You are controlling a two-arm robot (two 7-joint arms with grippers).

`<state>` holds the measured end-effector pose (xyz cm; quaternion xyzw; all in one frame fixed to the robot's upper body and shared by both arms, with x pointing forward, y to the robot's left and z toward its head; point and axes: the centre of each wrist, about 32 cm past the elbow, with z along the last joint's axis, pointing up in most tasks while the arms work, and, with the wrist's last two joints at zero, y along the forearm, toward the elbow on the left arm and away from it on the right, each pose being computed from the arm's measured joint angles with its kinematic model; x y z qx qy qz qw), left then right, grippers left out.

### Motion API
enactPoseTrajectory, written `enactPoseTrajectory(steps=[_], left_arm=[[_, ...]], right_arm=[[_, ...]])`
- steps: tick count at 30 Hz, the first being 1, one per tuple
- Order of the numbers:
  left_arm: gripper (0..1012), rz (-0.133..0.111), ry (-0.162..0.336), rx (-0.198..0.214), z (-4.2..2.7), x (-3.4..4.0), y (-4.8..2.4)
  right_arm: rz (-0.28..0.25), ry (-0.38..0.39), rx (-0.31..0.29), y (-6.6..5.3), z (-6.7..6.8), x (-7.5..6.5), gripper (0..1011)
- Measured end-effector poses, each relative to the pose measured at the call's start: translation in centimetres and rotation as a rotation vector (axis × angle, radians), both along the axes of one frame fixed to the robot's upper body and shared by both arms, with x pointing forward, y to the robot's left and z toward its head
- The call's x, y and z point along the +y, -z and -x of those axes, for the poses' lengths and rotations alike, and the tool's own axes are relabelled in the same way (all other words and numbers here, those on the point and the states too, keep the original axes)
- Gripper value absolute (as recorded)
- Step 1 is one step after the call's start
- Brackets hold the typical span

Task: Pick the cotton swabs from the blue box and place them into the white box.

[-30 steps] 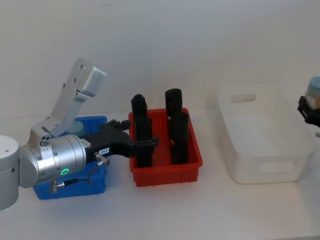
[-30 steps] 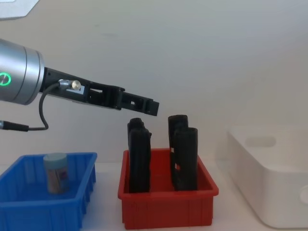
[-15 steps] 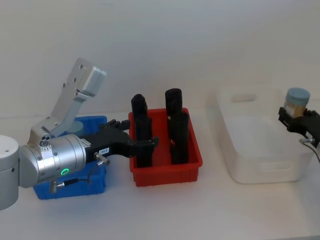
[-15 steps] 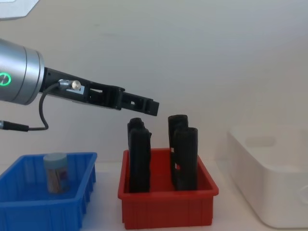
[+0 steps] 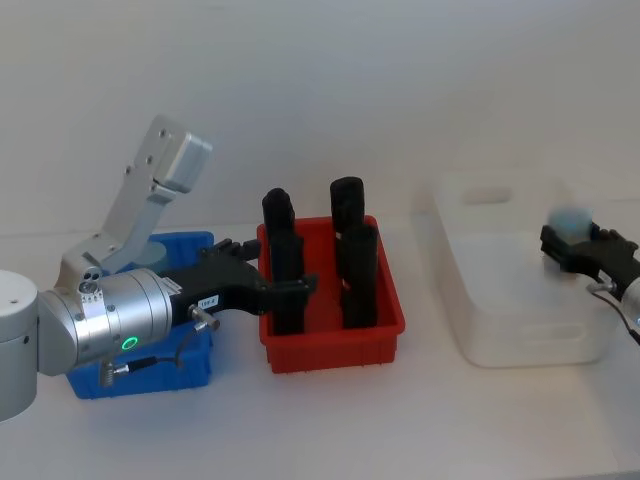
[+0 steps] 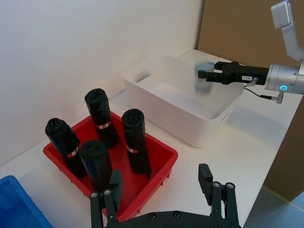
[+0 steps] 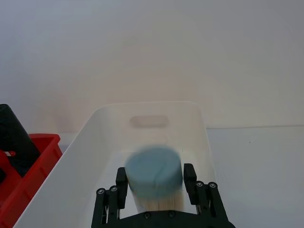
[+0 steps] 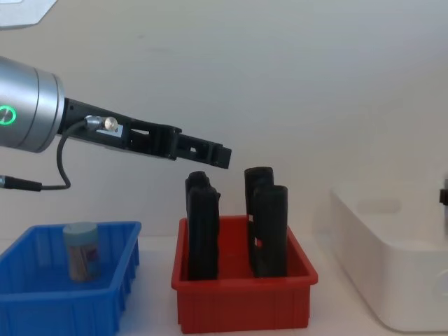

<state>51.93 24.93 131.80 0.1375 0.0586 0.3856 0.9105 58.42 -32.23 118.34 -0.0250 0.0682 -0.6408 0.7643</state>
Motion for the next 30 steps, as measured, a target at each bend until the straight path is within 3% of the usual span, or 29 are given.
enactPoseTrajectory(steps=[12, 19, 30], left_arm=[[1004, 0.000, 0.000, 0.000, 0.00, 0.00, 0.00], [1004, 0.000, 0.000, 0.000, 0.00, 0.00, 0.00], [1004, 0.000, 0.000, 0.000, 0.00, 0.00, 0.00]], right_arm=[[0.000, -0.003, 0.009, 0.12, -0.10, -0.05, 1002], [-0.003, 0.001, -0.011, 0.11, -0.01, -0.15, 1002], [-0.014, 0.032, -0.118, 0.06, 0.81, -0.39, 1002]])
